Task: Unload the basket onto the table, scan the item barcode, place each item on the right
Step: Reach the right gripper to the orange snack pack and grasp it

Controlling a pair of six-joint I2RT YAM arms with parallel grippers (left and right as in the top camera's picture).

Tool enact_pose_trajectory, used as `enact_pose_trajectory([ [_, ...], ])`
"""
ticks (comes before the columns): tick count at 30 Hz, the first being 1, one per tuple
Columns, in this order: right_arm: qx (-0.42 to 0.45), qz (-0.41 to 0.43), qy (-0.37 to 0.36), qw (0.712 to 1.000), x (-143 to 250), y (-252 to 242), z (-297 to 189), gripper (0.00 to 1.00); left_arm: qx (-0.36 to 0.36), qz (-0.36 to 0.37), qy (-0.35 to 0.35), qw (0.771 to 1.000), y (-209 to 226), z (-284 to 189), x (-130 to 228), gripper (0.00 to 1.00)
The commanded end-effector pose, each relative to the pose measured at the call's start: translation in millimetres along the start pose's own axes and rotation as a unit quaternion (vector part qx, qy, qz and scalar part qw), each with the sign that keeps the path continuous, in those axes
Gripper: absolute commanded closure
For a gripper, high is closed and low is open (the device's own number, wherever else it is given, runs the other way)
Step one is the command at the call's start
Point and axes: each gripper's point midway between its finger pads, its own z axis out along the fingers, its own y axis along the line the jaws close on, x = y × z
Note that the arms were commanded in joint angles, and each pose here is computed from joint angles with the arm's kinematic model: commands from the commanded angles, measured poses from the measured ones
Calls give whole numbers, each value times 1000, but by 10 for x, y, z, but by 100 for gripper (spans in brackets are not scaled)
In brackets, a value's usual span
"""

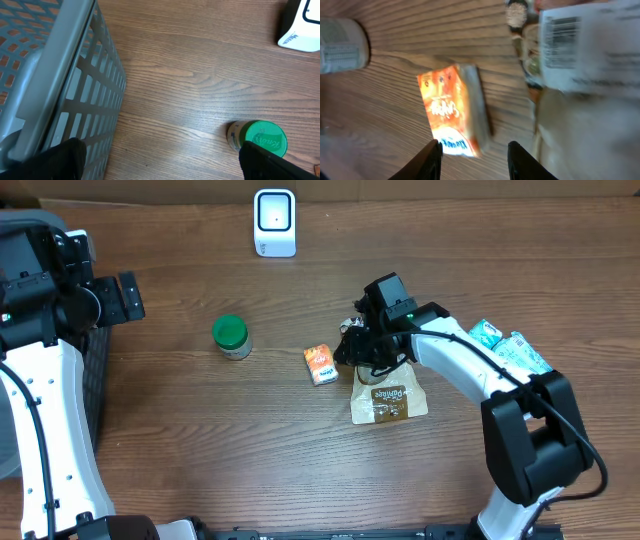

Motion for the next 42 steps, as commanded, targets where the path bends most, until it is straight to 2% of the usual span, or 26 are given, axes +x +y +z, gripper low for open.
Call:
enact_pose_trajectory([
  [1,-28,11,42,999,136,1,231,61,4,7,-3,1000,-7,0,-23,1],
  [5,-30,17,54,998,171,-35,322,61,4,7,-3,1000,-7,0,-23,1],
  [10,-30,19,56,998,176,-38,331,66,4,7,-3,1000,-7,0,-23,0],
  [23,1,39,56,998,254,-18,405,67,4,7,-2,1000,-7,0,-22,0],
  [29,3,41,55,998,255,-24,406,73,4,7,-3,1000,-7,0,-23,1],
  [42,4,44,54,998,253,-28,406,74,4,7,-3,1000,-7,0,-23,1],
])
